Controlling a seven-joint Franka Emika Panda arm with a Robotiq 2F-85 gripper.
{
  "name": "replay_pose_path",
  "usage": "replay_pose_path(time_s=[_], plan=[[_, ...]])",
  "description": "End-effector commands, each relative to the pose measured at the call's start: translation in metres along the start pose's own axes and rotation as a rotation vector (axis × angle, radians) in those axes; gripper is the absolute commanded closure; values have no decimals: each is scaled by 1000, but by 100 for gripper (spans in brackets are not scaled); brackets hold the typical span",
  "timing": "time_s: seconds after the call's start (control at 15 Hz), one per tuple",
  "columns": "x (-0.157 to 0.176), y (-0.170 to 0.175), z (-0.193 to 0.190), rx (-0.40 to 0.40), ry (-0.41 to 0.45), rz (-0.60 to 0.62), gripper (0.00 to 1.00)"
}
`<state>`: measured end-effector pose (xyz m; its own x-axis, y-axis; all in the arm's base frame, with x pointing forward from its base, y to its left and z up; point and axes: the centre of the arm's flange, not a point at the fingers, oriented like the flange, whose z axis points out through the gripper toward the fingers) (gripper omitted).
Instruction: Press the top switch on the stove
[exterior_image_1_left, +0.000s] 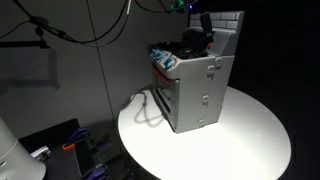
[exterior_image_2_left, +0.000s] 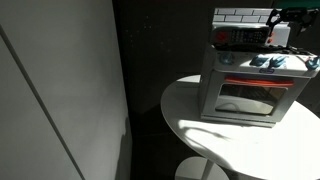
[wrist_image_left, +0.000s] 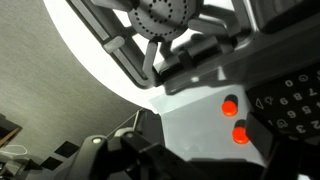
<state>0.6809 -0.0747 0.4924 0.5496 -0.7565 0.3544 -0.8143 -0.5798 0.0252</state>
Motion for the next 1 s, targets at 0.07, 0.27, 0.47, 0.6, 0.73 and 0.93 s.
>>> replay_pose_path(time_s=[0.07,0.27,0.47,0.6,0.73,0.93], plan=[[12,-11,2,5,9,21,0],[19,-13,6,0,16,27,0],[24,-15,10,-10,20,32,0],[23,-13,8,-8,3,27,0],[14,-8,0,-3,-28,7,0],[0,4,-17,20,-70,-45,0]])
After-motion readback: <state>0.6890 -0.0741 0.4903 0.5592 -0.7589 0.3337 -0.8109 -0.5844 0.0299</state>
